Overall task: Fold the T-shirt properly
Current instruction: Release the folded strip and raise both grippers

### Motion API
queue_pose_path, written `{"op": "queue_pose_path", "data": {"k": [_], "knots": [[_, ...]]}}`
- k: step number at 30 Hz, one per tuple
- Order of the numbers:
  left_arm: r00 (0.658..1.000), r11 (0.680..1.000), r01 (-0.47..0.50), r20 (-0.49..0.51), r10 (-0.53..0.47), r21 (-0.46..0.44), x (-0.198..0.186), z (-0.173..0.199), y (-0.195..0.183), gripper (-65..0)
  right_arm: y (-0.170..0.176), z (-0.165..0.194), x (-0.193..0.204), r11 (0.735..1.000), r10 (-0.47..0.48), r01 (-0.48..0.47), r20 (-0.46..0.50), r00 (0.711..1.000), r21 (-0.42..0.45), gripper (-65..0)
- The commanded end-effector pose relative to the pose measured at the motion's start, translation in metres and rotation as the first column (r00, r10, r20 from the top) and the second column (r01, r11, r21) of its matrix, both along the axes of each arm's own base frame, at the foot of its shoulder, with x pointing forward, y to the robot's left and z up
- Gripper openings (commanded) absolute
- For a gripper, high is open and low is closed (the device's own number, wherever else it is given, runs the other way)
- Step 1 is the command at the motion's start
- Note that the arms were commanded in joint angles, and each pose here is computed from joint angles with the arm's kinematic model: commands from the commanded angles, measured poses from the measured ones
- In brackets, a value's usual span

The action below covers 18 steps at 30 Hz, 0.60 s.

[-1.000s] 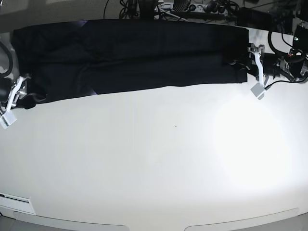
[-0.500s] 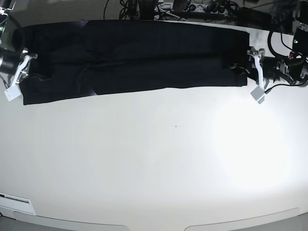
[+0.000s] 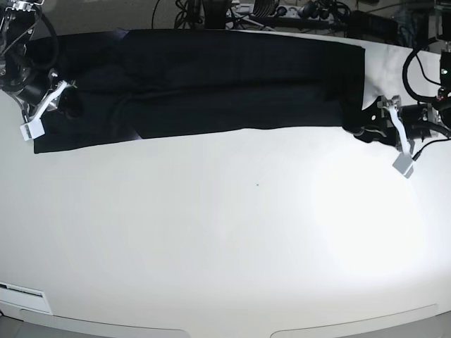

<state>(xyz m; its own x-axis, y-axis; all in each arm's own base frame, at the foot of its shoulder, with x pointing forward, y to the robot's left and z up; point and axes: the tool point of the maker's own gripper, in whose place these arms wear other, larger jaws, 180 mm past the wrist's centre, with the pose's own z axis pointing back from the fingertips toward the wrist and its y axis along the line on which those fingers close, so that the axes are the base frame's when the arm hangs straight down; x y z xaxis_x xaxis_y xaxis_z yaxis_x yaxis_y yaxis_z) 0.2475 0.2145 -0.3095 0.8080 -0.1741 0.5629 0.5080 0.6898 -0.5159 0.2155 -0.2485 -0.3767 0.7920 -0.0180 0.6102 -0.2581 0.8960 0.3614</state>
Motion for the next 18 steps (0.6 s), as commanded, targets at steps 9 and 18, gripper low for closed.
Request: {"op": "queue_pose_path", "data": {"k": [9,18], "knots": [[0.999,1.000,-0.007,0.042,0.007,-0.009,0.008,0.012,0.003,-31.1,-0.001,-0.044,0.000,0.957,0.072,-0.089,-0.069,0.995,-0.278,-65.0],[0.999,1.000,-0.008,0.041,0.008,-0.009,0.008,0.012,0.003,-31.1,-0.093,-0.038,0.015,0.752,-0.429,0.364,0.012,0.903,-0.549,-65.0]]}}
